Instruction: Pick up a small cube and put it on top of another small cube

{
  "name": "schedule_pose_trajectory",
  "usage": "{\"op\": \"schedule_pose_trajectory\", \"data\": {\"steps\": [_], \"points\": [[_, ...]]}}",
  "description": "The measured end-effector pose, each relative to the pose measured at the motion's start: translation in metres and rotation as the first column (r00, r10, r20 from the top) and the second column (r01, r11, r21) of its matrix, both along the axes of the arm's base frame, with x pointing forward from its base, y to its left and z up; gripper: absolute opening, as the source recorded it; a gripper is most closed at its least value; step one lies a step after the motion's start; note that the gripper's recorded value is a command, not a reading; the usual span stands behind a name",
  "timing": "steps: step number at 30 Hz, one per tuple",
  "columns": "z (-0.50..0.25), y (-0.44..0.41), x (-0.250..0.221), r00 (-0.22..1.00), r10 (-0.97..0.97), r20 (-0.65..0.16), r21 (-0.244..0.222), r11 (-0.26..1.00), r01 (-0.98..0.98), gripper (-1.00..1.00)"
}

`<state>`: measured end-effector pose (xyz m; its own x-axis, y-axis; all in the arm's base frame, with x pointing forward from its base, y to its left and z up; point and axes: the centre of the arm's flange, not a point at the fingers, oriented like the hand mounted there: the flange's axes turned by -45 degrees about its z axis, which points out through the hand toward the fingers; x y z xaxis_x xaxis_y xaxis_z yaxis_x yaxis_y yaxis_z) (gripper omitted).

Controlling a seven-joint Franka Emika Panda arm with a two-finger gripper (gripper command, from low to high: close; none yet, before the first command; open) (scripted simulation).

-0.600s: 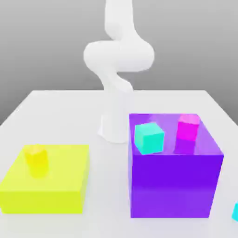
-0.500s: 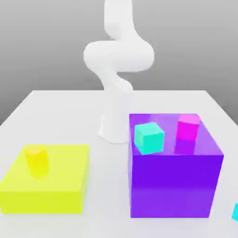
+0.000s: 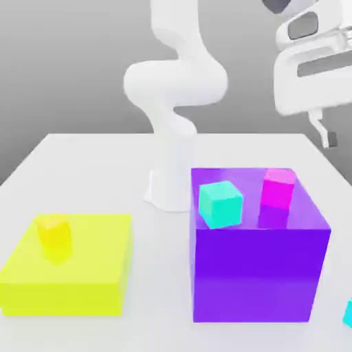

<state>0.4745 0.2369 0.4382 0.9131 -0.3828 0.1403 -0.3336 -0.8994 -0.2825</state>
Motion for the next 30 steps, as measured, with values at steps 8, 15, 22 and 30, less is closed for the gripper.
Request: {"op": "schedule_pose_trajectory", "data": {"steps": [8,15,22,30], "points": [[-0.140,0.081,-0.022,0.948,-0.213,-0.237,-0.055,0.977,0.206,0.00],[-0.233,0.096,-0.035,0.849,-0.456,-0.267,-0.193,0.889,0.416,0.00],[-0.294,0.107,-0.039,0.838,-0.492,-0.235,-0.211,0.868,0.450,-1.00],[-0.275,0.108,-0.039,0.839,-0.492,-0.233,-0.209,0.868,0.451,-1.00]]}}
